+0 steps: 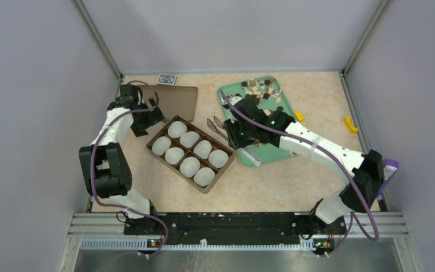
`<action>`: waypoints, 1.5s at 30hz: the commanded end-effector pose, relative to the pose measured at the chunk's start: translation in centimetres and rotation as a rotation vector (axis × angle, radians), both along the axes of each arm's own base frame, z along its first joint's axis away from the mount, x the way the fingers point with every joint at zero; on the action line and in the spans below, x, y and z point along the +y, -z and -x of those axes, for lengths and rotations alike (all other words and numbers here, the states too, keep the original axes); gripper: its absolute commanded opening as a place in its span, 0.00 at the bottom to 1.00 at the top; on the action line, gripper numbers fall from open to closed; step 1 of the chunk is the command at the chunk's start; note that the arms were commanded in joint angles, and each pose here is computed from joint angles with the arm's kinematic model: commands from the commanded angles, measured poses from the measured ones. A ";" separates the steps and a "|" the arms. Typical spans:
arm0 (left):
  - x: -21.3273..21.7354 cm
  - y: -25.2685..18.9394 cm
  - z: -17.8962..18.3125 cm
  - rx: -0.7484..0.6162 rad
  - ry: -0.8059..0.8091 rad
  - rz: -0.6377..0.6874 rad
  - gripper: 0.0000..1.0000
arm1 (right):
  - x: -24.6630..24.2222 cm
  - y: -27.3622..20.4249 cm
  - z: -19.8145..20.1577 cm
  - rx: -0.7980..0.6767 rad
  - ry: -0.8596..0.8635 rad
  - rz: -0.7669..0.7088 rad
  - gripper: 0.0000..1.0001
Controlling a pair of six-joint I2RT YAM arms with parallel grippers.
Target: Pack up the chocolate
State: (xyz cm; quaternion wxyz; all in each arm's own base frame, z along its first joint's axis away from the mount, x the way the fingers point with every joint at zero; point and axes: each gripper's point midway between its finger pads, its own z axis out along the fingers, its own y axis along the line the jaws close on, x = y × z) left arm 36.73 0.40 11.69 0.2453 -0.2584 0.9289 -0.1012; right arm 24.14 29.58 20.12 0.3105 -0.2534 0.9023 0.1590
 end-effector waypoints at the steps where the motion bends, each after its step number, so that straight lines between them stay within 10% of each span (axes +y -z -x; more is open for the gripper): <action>1: -1.1 -2.4 -4.0 -0.134 0.069 0.047 0.99 | 3.0 -3.0 -1.0 -0.070 -0.033 -0.111 0.27; 29: -4.3 0.3 -1.8 -0.067 0.229 0.146 0.99 | 6.5 -1.5 -0.7 -0.029 -0.087 -0.133 0.27; 45: -2.9 -7.9 -2.3 -0.256 0.150 0.053 0.99 | 9.9 -0.7 -0.5 -0.020 -0.153 -0.141 0.27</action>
